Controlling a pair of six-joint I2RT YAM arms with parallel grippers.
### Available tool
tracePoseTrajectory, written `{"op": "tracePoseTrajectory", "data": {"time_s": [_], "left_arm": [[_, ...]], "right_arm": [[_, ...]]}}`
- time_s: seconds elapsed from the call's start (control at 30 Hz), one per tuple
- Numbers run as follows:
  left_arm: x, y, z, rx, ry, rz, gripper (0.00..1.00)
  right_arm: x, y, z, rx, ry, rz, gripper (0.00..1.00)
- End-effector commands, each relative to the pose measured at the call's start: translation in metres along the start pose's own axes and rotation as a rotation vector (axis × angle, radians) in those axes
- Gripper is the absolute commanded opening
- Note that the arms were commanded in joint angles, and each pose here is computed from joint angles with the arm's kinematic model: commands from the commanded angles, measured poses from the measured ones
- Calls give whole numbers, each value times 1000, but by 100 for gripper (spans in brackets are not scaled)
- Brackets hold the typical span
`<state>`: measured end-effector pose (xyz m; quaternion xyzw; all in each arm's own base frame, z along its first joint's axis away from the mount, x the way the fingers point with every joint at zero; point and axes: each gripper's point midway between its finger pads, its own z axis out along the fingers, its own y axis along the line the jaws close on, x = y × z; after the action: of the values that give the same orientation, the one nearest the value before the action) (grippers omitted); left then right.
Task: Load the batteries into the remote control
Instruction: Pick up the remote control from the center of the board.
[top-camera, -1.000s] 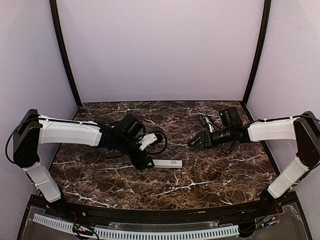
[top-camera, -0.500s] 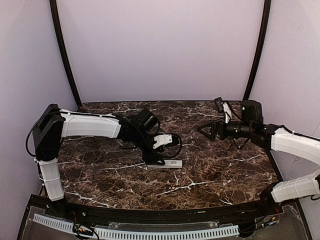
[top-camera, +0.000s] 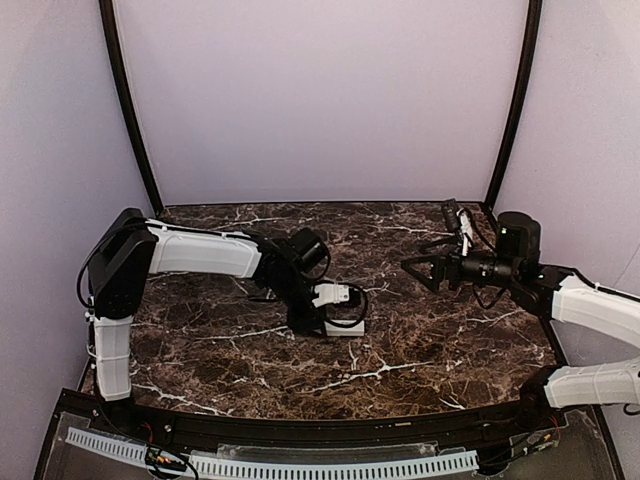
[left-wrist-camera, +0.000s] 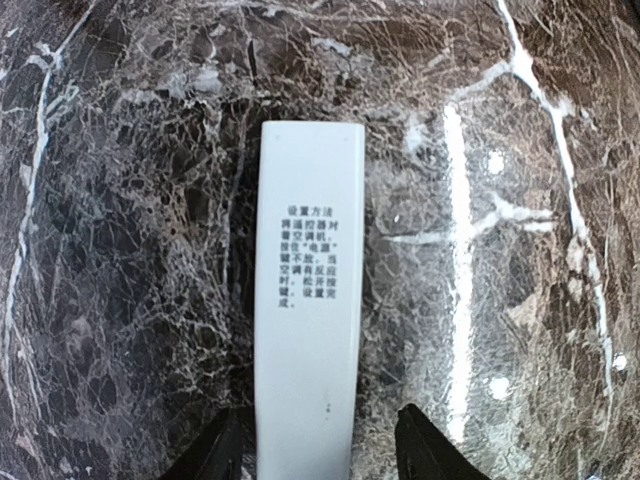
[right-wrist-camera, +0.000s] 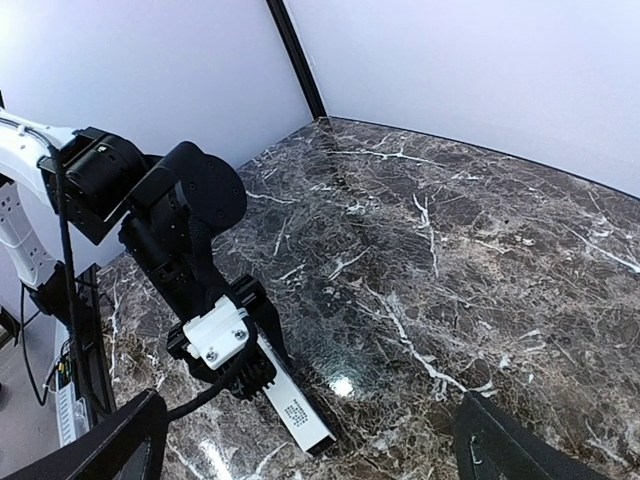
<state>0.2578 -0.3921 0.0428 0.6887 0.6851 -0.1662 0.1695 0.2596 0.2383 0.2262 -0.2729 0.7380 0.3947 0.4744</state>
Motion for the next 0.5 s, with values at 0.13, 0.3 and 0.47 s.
{"op": "tracePoseTrajectory", "data": {"time_s": [0.13,0.3,0.47], "left_arm": [[10,1,4,-9,83,35,42],[9,0,6,-3,77,29,34],[6,1,6,-1,67,22,25]], "right_arm": [[-7,6,-3,-27,-44,-32,99],[-2,3,-3,-17,-32,-8,98],[0,1,-3,-14,-16,12,98]]}}
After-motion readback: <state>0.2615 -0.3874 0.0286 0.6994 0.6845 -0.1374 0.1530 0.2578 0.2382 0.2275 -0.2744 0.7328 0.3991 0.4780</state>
